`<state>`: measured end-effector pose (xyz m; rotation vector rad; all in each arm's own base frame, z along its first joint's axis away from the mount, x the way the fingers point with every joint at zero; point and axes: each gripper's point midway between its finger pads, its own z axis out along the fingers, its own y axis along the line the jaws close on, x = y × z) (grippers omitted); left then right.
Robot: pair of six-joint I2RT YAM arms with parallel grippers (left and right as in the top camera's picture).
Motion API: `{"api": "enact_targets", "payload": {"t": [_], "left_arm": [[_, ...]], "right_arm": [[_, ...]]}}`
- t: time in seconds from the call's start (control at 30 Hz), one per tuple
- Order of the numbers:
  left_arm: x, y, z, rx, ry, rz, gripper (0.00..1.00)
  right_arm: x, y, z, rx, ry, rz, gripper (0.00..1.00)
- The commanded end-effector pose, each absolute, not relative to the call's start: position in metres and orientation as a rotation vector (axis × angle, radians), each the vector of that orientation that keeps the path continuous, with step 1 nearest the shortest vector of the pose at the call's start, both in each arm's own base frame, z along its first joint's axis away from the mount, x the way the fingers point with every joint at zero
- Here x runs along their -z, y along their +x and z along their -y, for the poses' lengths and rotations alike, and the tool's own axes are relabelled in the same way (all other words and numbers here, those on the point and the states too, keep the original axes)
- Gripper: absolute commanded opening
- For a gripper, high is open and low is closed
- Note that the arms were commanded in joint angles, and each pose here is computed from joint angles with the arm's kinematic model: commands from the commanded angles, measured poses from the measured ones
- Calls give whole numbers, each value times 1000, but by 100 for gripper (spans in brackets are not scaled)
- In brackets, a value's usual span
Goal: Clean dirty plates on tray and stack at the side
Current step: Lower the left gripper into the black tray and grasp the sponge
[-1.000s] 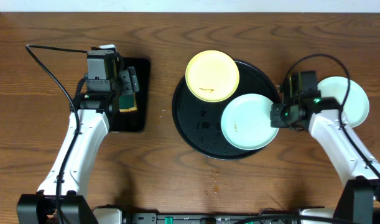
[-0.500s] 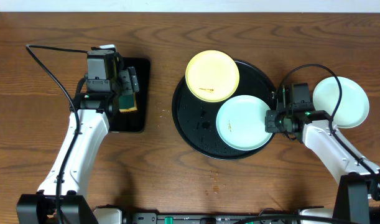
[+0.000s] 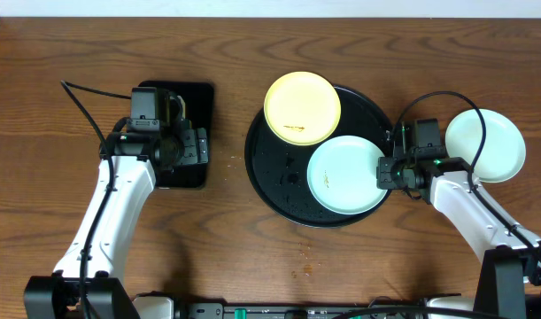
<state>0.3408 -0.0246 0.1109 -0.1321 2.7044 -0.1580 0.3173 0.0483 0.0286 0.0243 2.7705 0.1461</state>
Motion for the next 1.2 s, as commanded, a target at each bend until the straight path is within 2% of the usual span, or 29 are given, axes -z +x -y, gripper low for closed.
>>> {"api": "enact_targets", "payload": {"t": [0.0,0.03,0.07,0.3,0.4,0.77,0.87,0.9,0.97,1.0,1.03,1.07,1.1,1.13,1.17], "left_arm": [[-110,346,14,91,-165,-2689,84],[-108,351,8,43,-177,-2677,79],[-107,353,7,37,-185,-2675,77],[-80,388,2,9,-218,-2630,79],[-64,398,-3,-28,-228,-2630,85],[-13,395,-13,-106,-253,-2732,83],[-4,393,-13,-110,-252,-2753,72],[-3,393,-13,-110,-252,-2756,62],[-3,393,-13,-113,-242,-2757,30],[-3,393,-13,-112,-242,-2756,18],[-3,393,-13,-112,-242,-2756,13],[-3,393,-13,-113,-242,-2756,12],[-3,393,-13,-114,-243,-2756,26],[-3,393,-13,-117,-244,-2756,51],[-3,393,-13,-117,-244,-2756,59]], "right_arm": [[-26,314,-52,-155,24,-2780,1],[-26,314,-52,-155,24,-2780,1],[-26,314,-52,-155,24,-2780,1],[-26,314,-52,-155,24,-2780,1],[-26,313,-52,-154,24,-2783,1],[-26,313,-52,-154,24,-2785,1],[-26,313,-52,-154,24,-2785,1],[-26,313,-52,-154,24,-2785,1],[-26,313,-52,-154,25,-2785,1],[-26,313,-52,-154,24,-2785,1],[-26,313,-52,-154,24,-2785,1],[-26,313,-52,-154,24,-2785,1],[-26,313,-52,-154,24,-2785,1],[-26,313,-52,-154,24,-2785,1],[-26,313,-52,-154,24,-2785,1]]}}
